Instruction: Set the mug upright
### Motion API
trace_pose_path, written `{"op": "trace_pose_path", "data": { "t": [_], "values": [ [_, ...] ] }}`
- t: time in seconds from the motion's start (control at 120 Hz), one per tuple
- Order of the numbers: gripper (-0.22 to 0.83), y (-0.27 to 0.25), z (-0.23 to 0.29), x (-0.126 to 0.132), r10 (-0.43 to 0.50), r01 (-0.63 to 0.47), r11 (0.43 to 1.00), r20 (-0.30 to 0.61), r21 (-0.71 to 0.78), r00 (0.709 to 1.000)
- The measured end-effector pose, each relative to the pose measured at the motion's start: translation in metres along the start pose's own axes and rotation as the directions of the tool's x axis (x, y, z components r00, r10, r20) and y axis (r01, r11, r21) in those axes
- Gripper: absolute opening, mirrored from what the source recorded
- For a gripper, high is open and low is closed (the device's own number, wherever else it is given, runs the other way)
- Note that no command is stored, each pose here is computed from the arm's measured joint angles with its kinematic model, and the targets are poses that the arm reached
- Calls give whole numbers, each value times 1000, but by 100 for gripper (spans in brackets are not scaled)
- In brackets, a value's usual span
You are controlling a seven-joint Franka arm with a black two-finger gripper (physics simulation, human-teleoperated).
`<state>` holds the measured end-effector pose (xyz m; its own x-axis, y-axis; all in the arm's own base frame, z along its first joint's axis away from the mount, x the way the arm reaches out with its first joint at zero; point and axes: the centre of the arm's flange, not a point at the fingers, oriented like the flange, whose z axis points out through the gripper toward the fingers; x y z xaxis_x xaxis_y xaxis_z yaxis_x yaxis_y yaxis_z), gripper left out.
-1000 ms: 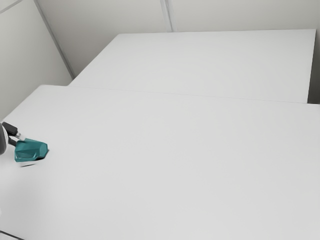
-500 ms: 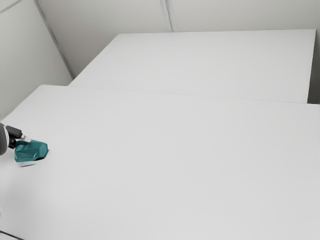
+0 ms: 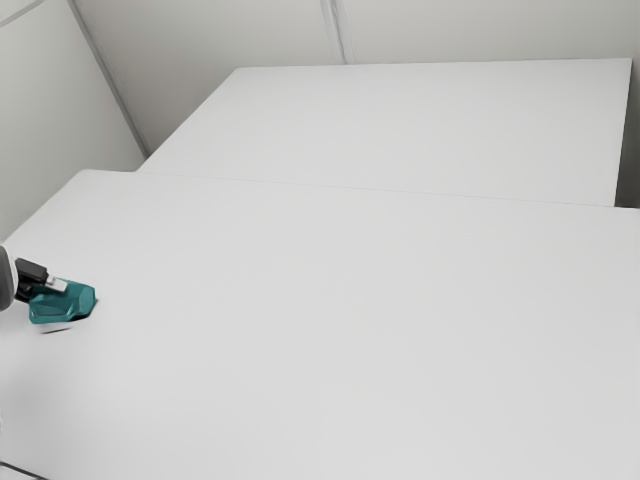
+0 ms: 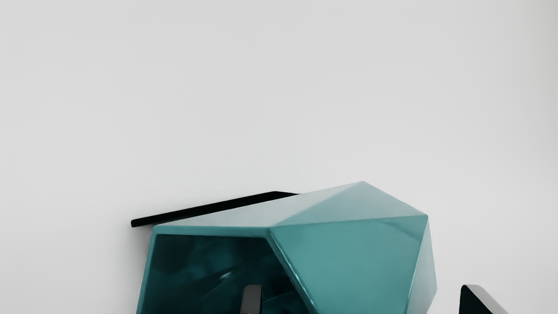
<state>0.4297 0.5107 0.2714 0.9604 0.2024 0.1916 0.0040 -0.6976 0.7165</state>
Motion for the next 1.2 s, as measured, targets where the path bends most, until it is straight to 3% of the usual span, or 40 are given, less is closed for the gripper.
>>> {"op": "trace_pose_path", "data": {
  "t": [0.767,1.033,1.2],
  "values": [
    [-8,10,6,8,19,-21,999,-58,-44,998],
    [-14,63,-3,43,117,-121,992,-88,-44,989],
    [-15,139,17,87,249,-251,967,-49,-39,967]
  ]
}}
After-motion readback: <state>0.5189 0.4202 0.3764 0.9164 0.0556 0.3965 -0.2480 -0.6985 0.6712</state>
